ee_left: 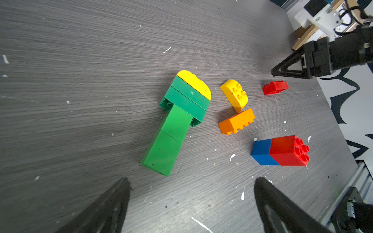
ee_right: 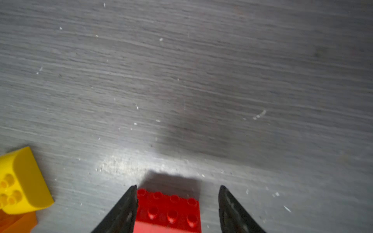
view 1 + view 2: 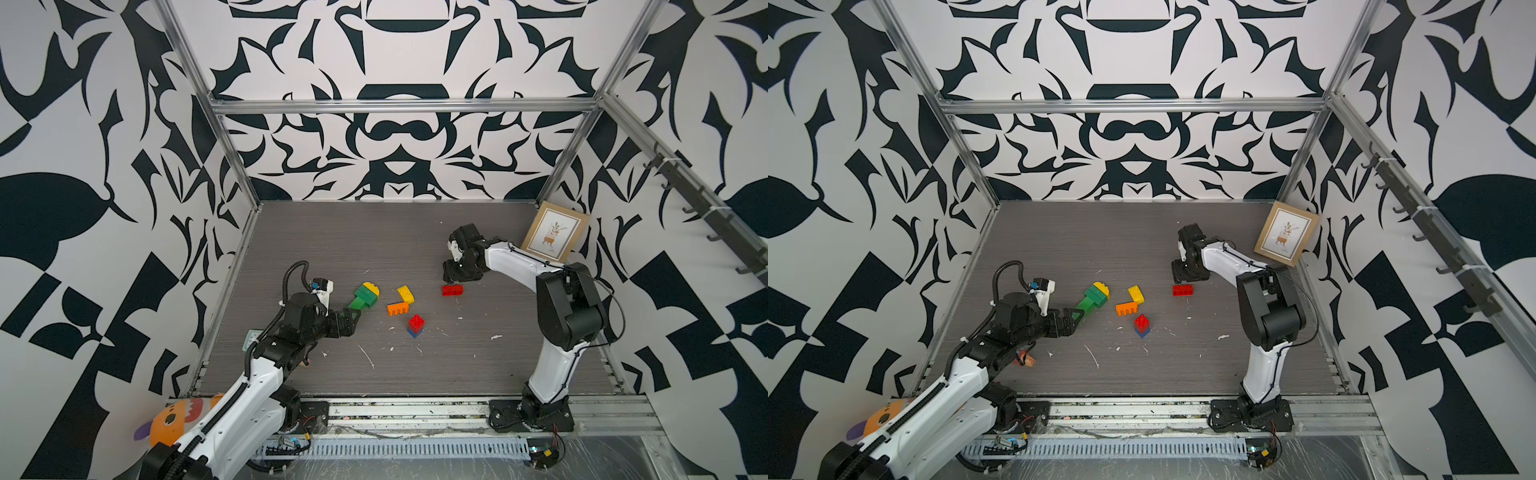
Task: Assemble an ice cream with lego
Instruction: Pick up the lego brick from the center of the board.
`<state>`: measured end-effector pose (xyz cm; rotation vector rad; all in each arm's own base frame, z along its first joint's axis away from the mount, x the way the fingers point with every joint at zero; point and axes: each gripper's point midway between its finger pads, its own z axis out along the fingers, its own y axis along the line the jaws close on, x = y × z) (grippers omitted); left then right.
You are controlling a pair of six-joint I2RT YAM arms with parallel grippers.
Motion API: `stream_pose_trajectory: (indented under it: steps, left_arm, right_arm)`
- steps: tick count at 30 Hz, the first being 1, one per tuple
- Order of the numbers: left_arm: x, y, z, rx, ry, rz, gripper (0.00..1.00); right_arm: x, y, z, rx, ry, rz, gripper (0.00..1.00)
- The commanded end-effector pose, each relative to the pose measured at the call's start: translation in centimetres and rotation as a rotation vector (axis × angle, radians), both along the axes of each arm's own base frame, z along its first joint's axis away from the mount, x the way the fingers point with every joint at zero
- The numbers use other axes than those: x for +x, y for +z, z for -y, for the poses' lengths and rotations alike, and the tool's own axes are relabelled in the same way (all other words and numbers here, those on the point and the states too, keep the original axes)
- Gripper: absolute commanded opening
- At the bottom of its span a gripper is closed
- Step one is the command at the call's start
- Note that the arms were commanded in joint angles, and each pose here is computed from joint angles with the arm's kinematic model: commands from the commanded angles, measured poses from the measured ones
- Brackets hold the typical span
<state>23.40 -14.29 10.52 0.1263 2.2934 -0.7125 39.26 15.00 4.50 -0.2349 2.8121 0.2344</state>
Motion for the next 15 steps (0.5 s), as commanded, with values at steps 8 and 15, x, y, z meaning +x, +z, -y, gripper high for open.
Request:
stream_pose_trajectory:
  steps: [8,15]
  left_arm:
    - [-0.2,-0.8,-0.2,0.008,0.013,-0.023,0.99]
    - [-0.1,-0.9,-0.2,0.01,0.013,-0.029,0.99]
  right_arm:
    - [-1.8,1.2,-1.1,0.137,-0.011,-0.004,0.66]
    - [-7.5,3.2,-0.9,0.299,-0.108,0.013,0.66]
